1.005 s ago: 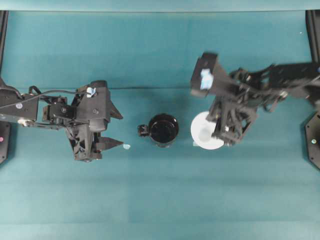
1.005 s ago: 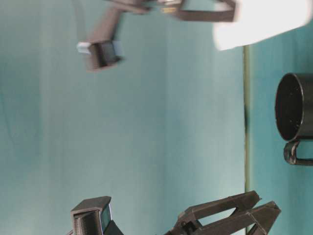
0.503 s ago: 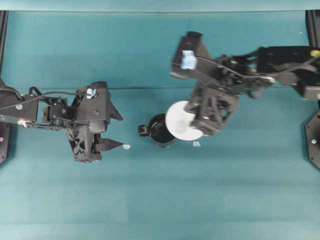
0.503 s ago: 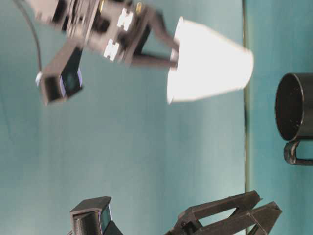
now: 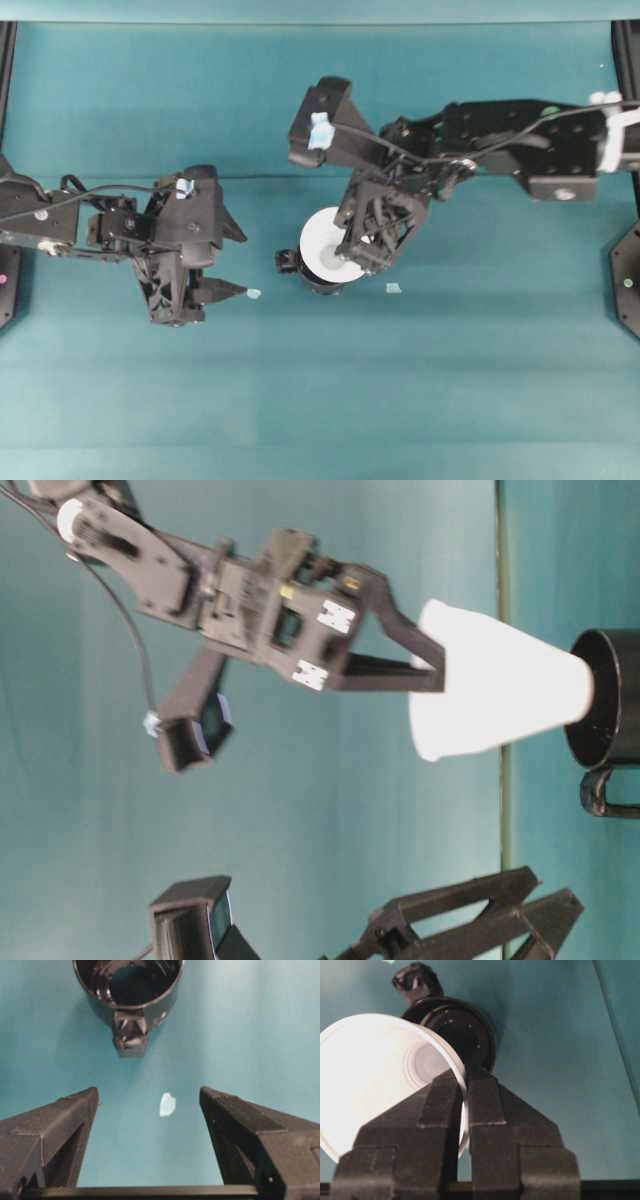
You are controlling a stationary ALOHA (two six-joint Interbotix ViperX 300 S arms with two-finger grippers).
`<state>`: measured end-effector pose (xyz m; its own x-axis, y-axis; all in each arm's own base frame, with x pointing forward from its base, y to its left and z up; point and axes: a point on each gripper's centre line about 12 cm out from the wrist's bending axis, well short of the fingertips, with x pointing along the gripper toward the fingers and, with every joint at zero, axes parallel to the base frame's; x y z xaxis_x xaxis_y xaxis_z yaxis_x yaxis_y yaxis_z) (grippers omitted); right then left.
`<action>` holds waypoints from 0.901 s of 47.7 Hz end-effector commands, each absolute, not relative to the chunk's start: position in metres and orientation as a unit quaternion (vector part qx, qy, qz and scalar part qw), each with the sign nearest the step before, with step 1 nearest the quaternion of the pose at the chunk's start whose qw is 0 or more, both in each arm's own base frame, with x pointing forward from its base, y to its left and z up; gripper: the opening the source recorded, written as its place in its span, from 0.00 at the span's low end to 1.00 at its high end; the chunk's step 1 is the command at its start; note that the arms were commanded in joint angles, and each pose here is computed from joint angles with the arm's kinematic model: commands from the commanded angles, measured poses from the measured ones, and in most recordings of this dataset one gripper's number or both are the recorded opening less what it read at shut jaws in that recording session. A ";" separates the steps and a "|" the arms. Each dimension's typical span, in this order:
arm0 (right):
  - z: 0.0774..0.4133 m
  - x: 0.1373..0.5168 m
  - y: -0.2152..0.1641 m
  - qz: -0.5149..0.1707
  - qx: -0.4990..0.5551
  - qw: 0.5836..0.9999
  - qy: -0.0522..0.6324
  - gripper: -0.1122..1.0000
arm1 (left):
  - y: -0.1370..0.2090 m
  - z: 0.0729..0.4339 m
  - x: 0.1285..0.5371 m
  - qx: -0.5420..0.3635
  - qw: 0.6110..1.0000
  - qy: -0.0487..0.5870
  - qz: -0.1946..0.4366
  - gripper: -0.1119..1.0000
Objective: Put a paper cup into the cup holder on your left arm.
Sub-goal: 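Lift the paper cup with the right gripper and carry it over the mug, then lower the paper cup into the black mug with the right gripper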
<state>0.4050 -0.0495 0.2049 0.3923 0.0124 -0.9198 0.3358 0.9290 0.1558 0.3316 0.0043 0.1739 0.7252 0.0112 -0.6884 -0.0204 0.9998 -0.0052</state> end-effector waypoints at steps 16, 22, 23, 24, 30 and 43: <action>0.192 0.415 -0.053 -0.103 0.163 0.825 0.531 0.09 | 0.003 0.179 0.343 -0.003 0.933 0.361 0.006 0.87; 0.189 0.414 -0.053 -0.104 0.163 0.820 0.538 0.09 | 0.003 0.178 0.343 -0.003 0.932 0.362 0.006 0.87; 0.189 0.414 -0.053 -0.104 0.162 0.819 0.540 0.09 | 0.003 0.178 0.343 -0.004 0.932 0.362 0.006 0.87; 0.188 0.414 -0.053 -0.104 0.161 0.819 0.541 0.09 | 0.003 0.177 0.342 -0.003 0.932 0.363 0.006 0.87; 0.181 0.414 -0.054 -0.105 0.158 0.814 0.548 0.09 | 0.003 0.177 0.342 -0.003 0.932 0.363 0.006 0.87; 0.174 0.416 -0.054 -0.105 0.157 0.811 0.553 0.09 | 0.003 0.176 0.342 -0.003 0.931 0.364 0.006 0.87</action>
